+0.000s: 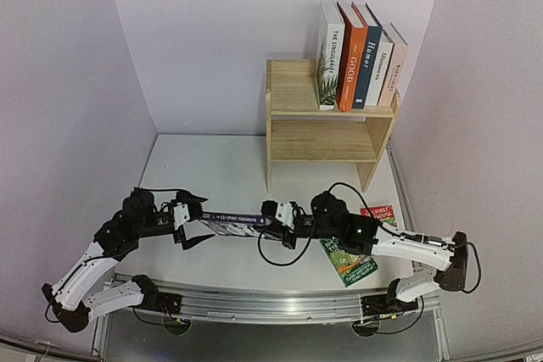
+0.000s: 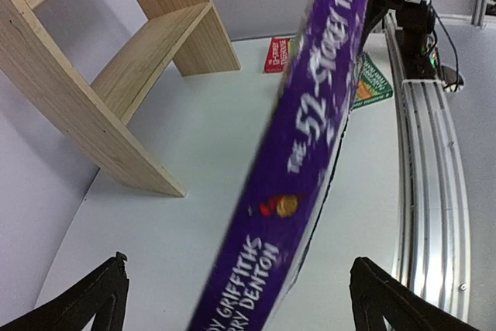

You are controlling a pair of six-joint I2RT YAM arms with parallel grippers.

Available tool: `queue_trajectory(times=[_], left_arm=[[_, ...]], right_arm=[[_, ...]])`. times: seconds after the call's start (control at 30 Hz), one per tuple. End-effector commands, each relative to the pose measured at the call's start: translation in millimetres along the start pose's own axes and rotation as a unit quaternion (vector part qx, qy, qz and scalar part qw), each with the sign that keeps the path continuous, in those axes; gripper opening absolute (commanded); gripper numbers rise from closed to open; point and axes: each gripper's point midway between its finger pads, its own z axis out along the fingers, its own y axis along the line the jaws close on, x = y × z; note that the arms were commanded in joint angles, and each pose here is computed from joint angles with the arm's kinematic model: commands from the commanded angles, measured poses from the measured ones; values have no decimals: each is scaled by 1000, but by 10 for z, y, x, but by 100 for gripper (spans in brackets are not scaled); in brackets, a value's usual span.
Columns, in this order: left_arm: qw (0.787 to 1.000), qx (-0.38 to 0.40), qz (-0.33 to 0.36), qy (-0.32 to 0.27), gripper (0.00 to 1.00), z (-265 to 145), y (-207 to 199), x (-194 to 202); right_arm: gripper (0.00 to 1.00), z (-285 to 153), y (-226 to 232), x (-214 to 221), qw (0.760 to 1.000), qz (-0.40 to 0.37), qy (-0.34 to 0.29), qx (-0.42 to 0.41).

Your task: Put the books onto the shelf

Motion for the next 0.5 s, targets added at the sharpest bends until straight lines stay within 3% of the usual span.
queue_trajectory(times=[0.0, 0.2, 0.27, 0.37, 0.47], left_arm=[[996, 20, -28, -86, 100, -191, -3, -536], [986, 62, -26, -149, 95, -377, -38, -1035], [984, 77, -28, -159, 86, -406, -81, -1092], [982, 83, -29, -166, 61, -434, -85, -1149], [983, 89, -21, -157, 56, -441, -114, -1128]], right_arm=[[0, -345, 75, -943, 988, -32, -146, -32], [0, -467, 131, -1349, 975, -62, -208, -52], [0, -459, 152, -1411, 972, -64, -216, -61], [0, -482, 149, -1467, 969, -67, -229, -64], [0, -552, 72, -1502, 965, -58, -247, -61]])
